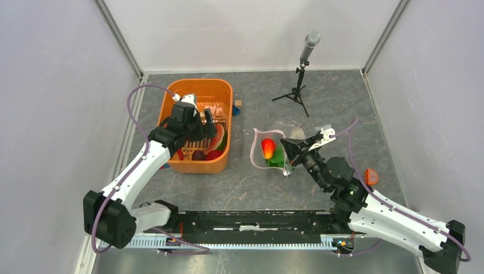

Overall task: Place the food in the zip-top bag and seal the zipper
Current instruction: Pick up the fake fruit from the bin.

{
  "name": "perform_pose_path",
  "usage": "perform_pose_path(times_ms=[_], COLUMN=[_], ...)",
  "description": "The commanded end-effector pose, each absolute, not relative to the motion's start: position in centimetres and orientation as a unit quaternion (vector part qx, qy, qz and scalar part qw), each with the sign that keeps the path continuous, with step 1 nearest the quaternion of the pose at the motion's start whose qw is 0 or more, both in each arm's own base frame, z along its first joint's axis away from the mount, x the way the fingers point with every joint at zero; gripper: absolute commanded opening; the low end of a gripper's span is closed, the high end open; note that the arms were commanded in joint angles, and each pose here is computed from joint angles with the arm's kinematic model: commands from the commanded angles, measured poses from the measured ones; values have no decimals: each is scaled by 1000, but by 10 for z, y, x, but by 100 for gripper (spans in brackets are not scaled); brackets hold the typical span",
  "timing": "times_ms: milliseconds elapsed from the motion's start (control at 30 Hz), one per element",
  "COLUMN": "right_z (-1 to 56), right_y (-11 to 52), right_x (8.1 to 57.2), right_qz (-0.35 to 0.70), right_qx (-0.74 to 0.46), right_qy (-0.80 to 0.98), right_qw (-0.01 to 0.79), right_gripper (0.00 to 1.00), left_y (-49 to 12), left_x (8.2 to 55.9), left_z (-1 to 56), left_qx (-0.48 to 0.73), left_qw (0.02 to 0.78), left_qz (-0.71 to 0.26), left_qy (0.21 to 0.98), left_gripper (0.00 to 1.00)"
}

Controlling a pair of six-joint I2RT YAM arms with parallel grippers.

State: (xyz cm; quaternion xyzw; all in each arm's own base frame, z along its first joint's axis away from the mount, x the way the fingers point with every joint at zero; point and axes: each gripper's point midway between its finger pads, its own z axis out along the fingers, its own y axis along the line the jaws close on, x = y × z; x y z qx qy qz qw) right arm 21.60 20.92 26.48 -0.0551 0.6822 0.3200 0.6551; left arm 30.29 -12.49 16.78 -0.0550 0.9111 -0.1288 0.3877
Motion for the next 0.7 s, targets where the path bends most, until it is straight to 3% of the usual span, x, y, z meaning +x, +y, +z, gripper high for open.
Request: perform_pose_path(times_ms=[0, 367, 600, 667], right_z=[269, 267, 265, 264], right_y=[213, 207, 206, 205], right_x=[213, 214, 216, 217], right_qz=[331, 314, 305, 301], right_qx=[-70, -69, -72, -69], right_qy=[669, 673, 678, 679], right_qw=[661, 666, 665, 666], right_gripper=[0, 0, 0, 0], left_y=[-139, -153, -150, -149], left_x=[313, 347, 343, 340], left_z=[166, 108, 54, 44], left_qx=[-32, -40, -34, -35], left_qw=[378, 333, 256, 251], left_qz=[-153, -156, -123, -119], left_qy=[913, 929, 958, 960], left_gripper=[100, 100, 100, 96])
